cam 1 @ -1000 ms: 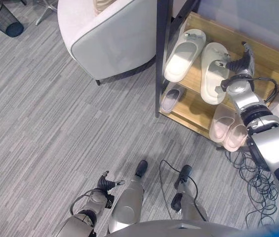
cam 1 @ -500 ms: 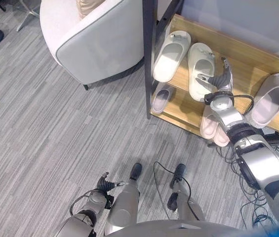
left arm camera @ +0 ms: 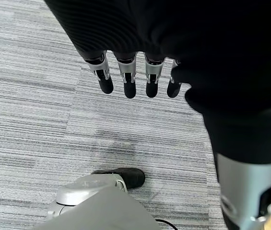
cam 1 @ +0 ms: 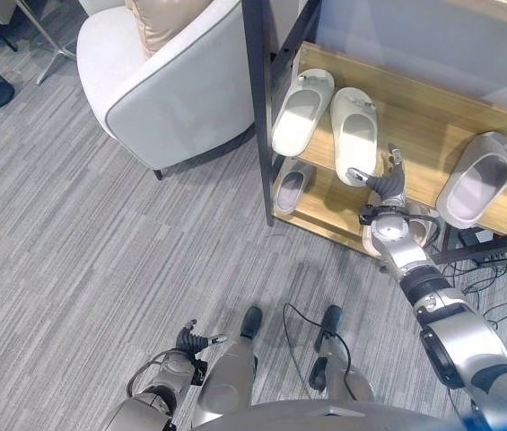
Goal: Arrange the slippers neatly on the shoe rack.
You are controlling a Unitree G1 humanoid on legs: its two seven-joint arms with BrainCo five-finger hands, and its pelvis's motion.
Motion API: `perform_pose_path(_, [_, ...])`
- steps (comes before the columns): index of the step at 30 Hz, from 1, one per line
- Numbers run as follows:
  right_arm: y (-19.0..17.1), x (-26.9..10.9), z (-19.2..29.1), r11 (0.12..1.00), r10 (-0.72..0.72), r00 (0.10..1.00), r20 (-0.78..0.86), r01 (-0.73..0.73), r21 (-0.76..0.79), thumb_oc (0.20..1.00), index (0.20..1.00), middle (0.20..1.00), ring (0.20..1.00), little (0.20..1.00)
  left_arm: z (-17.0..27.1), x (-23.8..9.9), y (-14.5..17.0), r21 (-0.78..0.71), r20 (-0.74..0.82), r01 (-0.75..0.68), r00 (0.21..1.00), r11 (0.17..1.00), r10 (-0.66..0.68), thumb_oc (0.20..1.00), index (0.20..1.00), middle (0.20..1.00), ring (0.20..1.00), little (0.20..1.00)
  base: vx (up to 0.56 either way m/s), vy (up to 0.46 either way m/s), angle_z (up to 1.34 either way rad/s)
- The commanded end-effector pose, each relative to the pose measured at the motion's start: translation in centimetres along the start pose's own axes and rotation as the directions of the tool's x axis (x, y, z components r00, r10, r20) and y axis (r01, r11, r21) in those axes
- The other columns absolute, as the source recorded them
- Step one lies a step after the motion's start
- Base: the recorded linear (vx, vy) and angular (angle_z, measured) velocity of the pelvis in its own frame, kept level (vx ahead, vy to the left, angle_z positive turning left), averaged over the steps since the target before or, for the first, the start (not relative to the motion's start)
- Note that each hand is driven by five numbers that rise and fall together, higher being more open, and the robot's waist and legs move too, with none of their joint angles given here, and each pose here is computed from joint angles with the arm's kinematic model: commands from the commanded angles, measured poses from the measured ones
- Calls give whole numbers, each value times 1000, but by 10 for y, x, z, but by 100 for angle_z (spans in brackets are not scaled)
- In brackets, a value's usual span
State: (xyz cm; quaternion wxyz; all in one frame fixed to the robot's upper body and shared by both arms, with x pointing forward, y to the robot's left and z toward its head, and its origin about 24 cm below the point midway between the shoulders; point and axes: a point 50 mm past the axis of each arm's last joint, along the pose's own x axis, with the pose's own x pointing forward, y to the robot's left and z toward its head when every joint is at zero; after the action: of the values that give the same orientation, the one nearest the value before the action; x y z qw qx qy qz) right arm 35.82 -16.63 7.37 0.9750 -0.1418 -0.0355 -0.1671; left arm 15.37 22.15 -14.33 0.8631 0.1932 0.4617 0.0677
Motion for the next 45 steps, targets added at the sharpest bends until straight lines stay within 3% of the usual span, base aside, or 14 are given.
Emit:
perform_pose_path(1, [16, -3, 11, 995, 89, 996, 30, -91, 46, 1000, 1000, 1000, 1000, 1000, 1, 1, -6, -2, -34, -10, 999, 1000, 10, 1000, 1000, 1000, 1000, 1000, 0, 0, 0])
perform_pose_path(12, [48, -31, 10, 970, 222, 974, 52, -226, 92, 1000, 1000, 1000, 1000, 1000, 2, 0, -8, 4, -38, -25, 999, 1000, 25, 1000, 1000, 1000, 1000, 1000, -1, 9, -4])
perform_pose_path(30, [51, -5, 43, 974, 215, 969, 119, -221, 42, 1000, 1000, 1000, 1000, 1000, -8, -1, -3, 35, -67, -40, 997, 999, 42, 1000, 1000, 1000, 1000, 1000, 0, 0, 0])
perform_pose_path(40, [60, -9, 47, 954, 289, 948, 133, -296, 41, 1000, 1000, 1000, 1000, 1000, -8, 0, 0, 33, -67, -47, 997, 998, 49, 1000, 1000, 1000, 1000, 1000, 0, 0, 0])
perform_pose_path(45, [55, -9, 39, 963, 256, 961, 106, -263, 57, 1000, 1000, 1000, 1000, 1000, -10, -1, -2, 23, -78, -42, 996, 999, 44, 1000, 1000, 1000, 1000, 1000, -3, 3, 2])
